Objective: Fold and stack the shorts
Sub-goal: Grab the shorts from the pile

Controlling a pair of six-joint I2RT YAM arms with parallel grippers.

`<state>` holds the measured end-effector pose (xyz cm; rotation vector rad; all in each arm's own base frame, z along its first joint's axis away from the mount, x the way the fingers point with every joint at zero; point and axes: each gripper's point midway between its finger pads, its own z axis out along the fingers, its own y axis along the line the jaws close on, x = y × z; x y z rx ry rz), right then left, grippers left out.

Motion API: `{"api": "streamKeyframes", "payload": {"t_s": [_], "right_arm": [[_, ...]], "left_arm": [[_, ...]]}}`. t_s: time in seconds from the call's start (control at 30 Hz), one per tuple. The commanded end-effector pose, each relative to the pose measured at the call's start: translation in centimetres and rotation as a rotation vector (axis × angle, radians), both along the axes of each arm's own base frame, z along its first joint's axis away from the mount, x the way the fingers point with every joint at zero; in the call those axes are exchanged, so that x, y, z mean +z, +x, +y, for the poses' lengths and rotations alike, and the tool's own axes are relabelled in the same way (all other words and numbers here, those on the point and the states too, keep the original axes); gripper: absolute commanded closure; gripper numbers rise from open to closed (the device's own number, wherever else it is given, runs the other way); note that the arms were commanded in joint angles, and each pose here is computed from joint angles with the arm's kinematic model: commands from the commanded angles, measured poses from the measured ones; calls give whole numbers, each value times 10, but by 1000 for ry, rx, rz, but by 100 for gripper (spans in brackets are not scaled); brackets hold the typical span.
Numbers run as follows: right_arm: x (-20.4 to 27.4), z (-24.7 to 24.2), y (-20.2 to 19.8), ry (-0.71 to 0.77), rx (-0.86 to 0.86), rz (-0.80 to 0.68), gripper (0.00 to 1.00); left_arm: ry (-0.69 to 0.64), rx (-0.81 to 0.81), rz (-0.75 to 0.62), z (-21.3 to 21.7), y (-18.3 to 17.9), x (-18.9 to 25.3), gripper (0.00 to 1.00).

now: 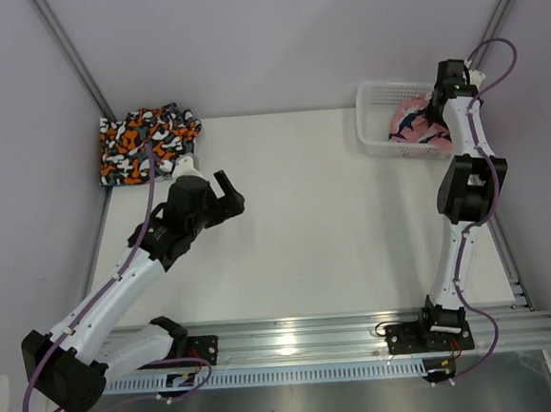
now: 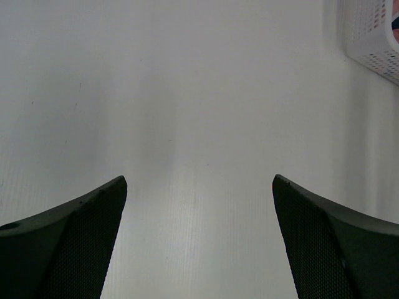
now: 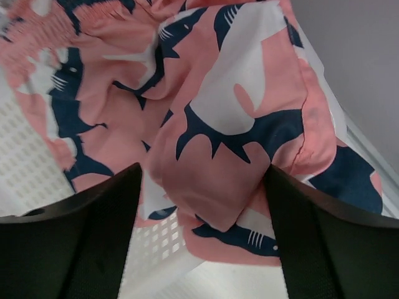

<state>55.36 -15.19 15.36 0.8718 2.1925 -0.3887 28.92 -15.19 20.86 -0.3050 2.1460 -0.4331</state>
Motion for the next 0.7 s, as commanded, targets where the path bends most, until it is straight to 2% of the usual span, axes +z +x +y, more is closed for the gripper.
{"api": "streamKeyframes", "payload": {"t_s": [0.0, 0.03, 0.07, 0.13, 0.17, 0.3, 0.43, 0.47, 0.53, 0.67], "right_arm": [[2, -13, 4, -54, -19, 14, 26], [-1, -13, 6, -47, -14, 15, 37], [-5, -17, 5, -43, -12, 26, 63], [-4, -15, 11, -20, 9, 12, 90], [1, -15, 13, -17, 13, -2, 99], [55, 1, 31, 21, 96, -156, 100], [134, 52, 47, 138, 326, -388, 100], [166, 64, 45, 149, 380, -468, 100], [198, 95, 41, 220, 515, -549, 100], [299, 155, -1, 235, 755, -748, 100]], "left_arm": [[7, -14, -31, -1, 1, 13, 1], [13, -15, -22, -1, 1, 10, 1], [21, -14, -16, 0, 0, 9, 1], [28, -4, -17, 3, 0, 10, 1], [28, -2, -23, 3, 0, 12, 1], [25, 2, -45, 4, 2, 17, 1], [26, 0, -48, 3, 3, 18, 1], [34, 0, -52, 4, 4, 19, 1], [41, 8, -51, 7, 3, 21, 1], [21, 9, -85, 9, 0, 32, 1]]}}
